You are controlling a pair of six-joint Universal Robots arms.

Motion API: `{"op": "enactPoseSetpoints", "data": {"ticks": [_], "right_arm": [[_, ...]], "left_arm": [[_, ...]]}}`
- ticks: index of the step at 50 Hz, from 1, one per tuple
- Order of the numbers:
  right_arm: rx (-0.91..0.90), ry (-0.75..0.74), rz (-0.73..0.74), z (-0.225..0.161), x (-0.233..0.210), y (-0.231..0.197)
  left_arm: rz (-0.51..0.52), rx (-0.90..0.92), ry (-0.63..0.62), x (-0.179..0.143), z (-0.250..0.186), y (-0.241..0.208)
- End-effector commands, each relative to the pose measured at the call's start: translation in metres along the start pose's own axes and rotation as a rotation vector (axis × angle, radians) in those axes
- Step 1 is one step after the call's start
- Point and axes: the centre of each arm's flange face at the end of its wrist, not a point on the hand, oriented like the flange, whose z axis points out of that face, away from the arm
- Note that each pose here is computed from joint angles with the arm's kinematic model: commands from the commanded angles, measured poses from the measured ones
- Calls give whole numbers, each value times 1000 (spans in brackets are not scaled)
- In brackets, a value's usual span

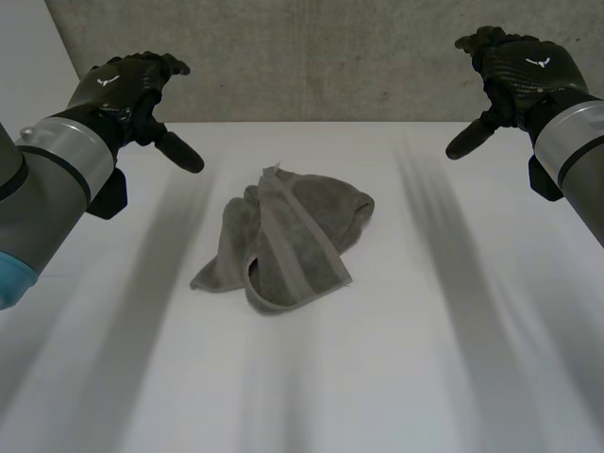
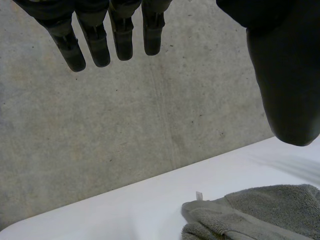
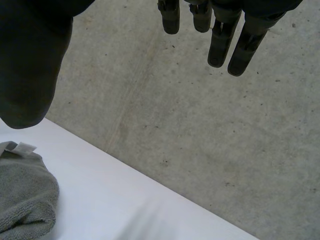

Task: Fold the towel.

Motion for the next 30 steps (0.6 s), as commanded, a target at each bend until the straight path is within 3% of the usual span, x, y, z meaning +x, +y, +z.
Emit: {"op": "enactPoseSetpoints", "data": {"ticks": [1,13,21,25,30], "right_arm": [[0,-1,0,0,0,0],[-3,-43,-5,-2,-8,1],[-78,-217,-89,0,-32,29],[-117,-354,-134,-9,-80,51],[-168,-435,-158,-12,-109,79]], "left_arm": [[-1,-2,1,0,0,1],[18,-3,7,0,0,3],[234,-59,6,-4,19,32],[333,-126,-41,-30,41,65],[348,-224,-20,-48,57,104]]}}
